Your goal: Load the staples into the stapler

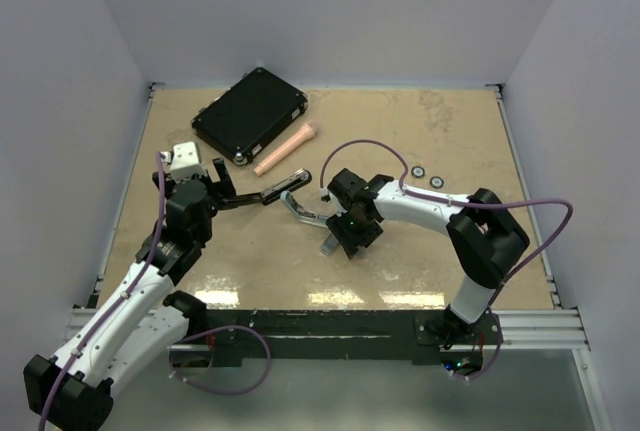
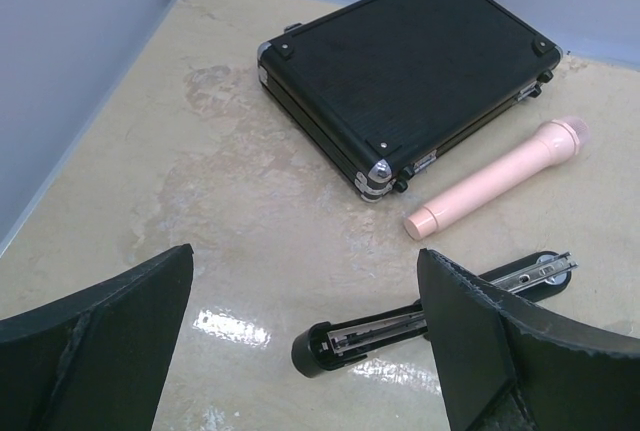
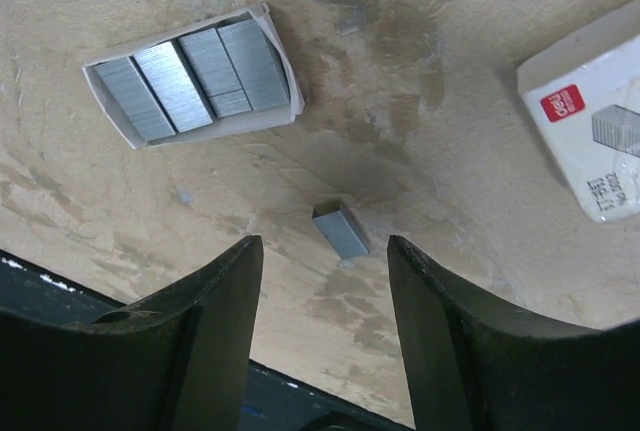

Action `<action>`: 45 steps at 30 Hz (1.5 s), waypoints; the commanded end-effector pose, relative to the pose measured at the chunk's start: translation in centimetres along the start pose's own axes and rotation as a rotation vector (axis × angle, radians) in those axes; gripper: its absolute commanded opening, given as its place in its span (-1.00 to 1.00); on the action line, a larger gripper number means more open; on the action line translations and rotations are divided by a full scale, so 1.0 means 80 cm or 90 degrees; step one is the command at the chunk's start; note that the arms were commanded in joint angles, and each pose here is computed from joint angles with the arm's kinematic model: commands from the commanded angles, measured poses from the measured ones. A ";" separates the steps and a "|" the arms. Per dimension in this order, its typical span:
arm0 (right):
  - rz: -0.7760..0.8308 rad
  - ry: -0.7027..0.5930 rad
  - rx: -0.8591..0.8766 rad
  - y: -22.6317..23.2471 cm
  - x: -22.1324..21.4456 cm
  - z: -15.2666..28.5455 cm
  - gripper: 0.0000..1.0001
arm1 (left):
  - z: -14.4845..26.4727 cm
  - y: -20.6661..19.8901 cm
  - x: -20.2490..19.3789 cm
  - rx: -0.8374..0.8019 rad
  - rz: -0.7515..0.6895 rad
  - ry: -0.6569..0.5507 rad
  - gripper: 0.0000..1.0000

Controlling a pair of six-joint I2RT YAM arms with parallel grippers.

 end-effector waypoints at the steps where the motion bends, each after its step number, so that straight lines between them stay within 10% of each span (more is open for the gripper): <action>1: 0.003 -0.011 0.023 0.006 0.011 -0.005 0.14 | -0.003 -0.001 0.012 -0.003 0.019 -0.025 0.96; 45: -0.033 -0.026 -0.041 0.013 0.008 -0.006 -0.28 | -0.002 -0.005 0.012 -0.018 0.021 -0.024 0.94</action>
Point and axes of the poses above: each gripper's point midway between its finger pads, its own z axis back along the fingers, its own y axis along the line the jaws close on, x = y × z, the point moved 3 cm from there along z, back along the fingers, and after that the axes turned 7 degrees about -z, right-handed, at the moved point
